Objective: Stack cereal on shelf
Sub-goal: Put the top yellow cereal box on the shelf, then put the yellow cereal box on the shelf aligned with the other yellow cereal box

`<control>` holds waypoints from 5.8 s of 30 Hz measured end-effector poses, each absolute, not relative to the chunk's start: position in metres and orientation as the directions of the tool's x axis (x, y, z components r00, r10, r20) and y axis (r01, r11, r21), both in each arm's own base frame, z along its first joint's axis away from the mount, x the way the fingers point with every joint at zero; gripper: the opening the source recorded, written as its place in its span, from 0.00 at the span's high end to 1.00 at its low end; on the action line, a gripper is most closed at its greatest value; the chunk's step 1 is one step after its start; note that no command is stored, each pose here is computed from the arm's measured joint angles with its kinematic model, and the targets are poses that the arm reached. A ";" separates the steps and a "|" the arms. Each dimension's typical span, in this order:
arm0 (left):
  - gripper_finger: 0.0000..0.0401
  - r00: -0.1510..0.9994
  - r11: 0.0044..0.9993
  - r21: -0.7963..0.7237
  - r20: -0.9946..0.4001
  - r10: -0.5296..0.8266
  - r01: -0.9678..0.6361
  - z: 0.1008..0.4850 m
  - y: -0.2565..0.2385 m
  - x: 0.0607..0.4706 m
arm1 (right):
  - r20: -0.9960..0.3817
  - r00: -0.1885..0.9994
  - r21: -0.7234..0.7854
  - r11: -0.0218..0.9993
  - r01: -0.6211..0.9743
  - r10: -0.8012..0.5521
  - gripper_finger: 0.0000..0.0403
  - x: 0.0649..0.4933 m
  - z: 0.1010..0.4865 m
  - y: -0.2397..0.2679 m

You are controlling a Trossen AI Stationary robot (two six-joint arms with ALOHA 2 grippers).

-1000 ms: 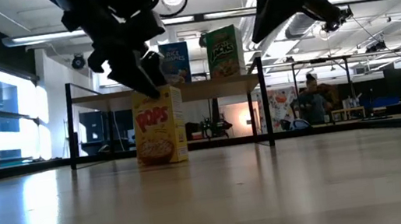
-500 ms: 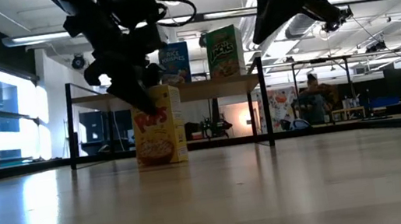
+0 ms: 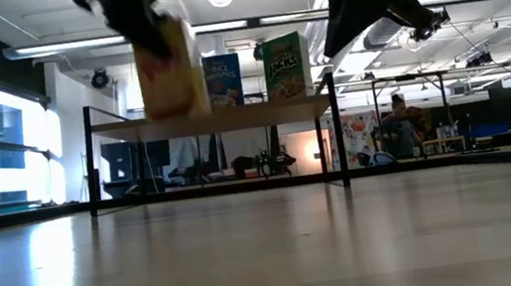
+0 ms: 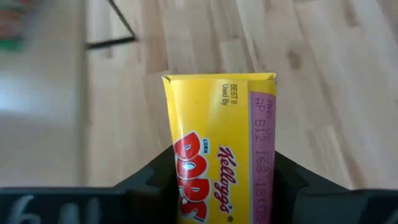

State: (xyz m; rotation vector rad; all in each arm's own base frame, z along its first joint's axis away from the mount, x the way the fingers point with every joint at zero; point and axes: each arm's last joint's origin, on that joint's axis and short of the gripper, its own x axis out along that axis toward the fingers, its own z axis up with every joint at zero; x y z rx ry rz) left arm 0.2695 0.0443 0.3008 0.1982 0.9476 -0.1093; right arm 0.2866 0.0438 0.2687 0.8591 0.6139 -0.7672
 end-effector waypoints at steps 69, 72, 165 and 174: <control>0.36 0.421 0.941 0.284 -0.842 0.338 -0.186 0.354 0.230 0.189 | -0.709 0.599 0.445 0.423 0.789 -0.371 1.00 0.290 0.271 0.040; 0.36 0.425 0.936 0.302 -0.835 0.351 -0.179 0.360 0.228 0.187 | -0.710 0.599 0.445 0.423 0.789 -0.370 1.00 0.290 0.271 0.040; 0.36 0.269 0.732 0.029 -0.939 -0.212 0.680 0.251 -0.180 0.137 | -0.426 0.876 0.451 0.786 0.422 -0.226 1.00 0.260 0.344 0.037; 0.36 0.309 0.755 0.060 -0.931 -0.193 0.653 0.249 -0.181 0.140 | -0.431 0.880 0.459 0.791 0.404 -0.199 1.00 0.260 0.344 0.038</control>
